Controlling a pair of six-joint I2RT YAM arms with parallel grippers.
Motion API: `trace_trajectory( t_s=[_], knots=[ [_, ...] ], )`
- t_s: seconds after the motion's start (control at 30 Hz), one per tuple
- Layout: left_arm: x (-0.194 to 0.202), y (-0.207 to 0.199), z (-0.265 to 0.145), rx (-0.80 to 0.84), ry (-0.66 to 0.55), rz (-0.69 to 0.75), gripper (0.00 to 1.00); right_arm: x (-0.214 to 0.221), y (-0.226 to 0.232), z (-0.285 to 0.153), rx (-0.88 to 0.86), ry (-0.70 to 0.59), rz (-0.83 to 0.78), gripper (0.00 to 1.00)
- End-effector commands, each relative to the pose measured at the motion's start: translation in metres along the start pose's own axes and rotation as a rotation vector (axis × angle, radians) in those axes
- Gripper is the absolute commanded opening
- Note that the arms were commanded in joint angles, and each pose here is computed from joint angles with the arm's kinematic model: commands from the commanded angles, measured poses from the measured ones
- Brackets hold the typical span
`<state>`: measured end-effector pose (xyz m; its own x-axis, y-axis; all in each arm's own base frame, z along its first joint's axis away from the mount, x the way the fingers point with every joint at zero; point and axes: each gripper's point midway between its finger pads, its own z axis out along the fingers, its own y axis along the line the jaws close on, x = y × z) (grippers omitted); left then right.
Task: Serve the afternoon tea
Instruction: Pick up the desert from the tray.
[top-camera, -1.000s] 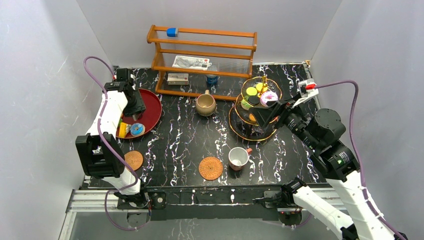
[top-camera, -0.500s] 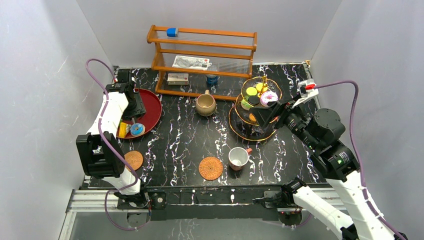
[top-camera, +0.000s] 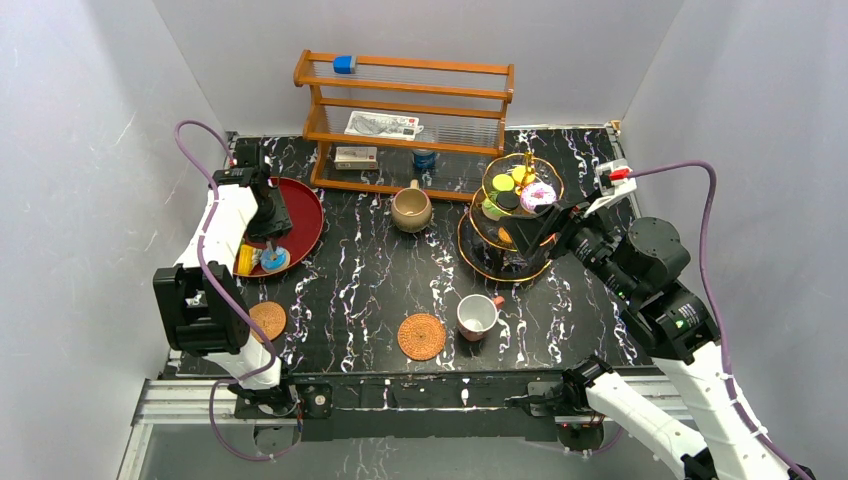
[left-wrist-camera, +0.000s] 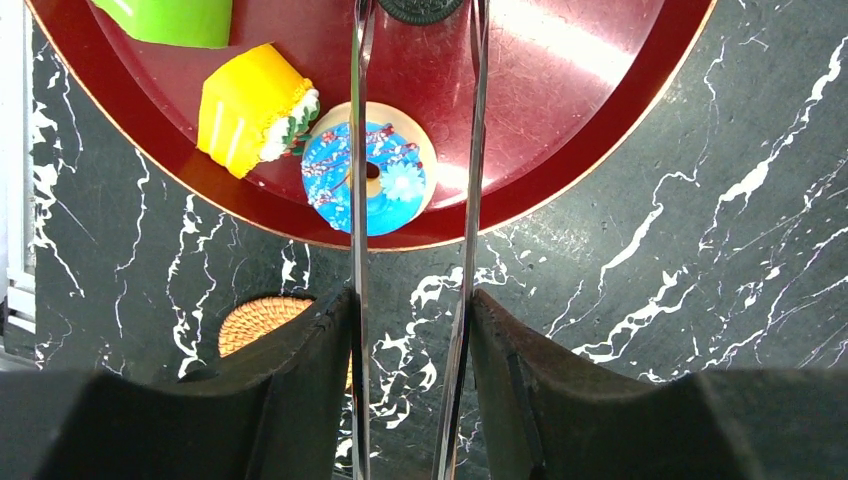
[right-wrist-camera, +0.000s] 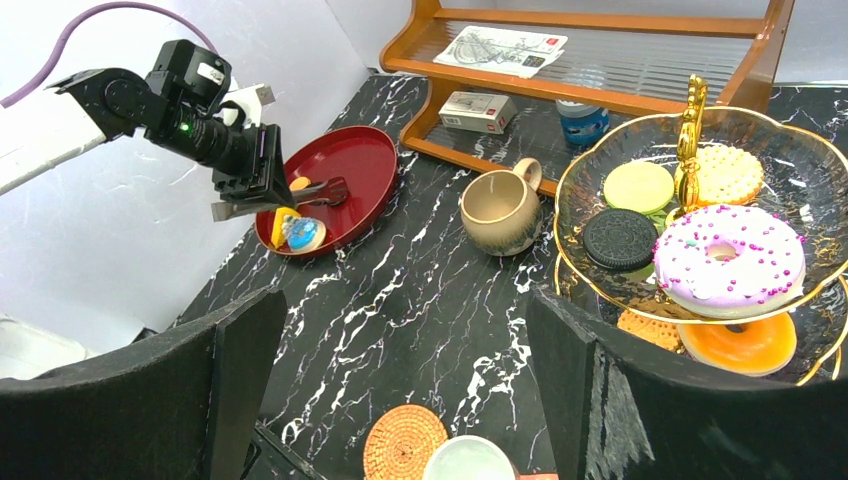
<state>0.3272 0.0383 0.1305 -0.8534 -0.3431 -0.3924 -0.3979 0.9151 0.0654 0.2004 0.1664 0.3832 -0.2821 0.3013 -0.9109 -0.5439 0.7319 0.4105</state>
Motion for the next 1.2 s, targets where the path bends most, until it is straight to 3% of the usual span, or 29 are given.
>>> trace_trajectory(
  t_s=[0.0, 0.47, 0.83, 1.17],
  knots=[
    [0.002, -0.002, -0.004, 0.03, 0.012, 0.006, 0.42, -0.02, 0.008, -0.005, -0.02, -0.058, -0.013, 0.99],
    [-0.008, -0.021, -0.008, 0.107, -0.035, 0.04, 0.35, -0.019, 0.005, -0.001, -0.003, -0.055, -0.008, 0.99],
    [-0.028, -0.035, -0.047, 0.21, -0.182, 0.03, 0.31, -0.023, -0.005, 0.001, 0.061, -0.056, -0.008, 0.99],
    [-0.029, -0.068, -0.083, 0.385, -0.219, 0.063, 0.32, -0.032, -0.02, -0.005, 0.156, -0.081, -0.031, 0.99]
  ],
)
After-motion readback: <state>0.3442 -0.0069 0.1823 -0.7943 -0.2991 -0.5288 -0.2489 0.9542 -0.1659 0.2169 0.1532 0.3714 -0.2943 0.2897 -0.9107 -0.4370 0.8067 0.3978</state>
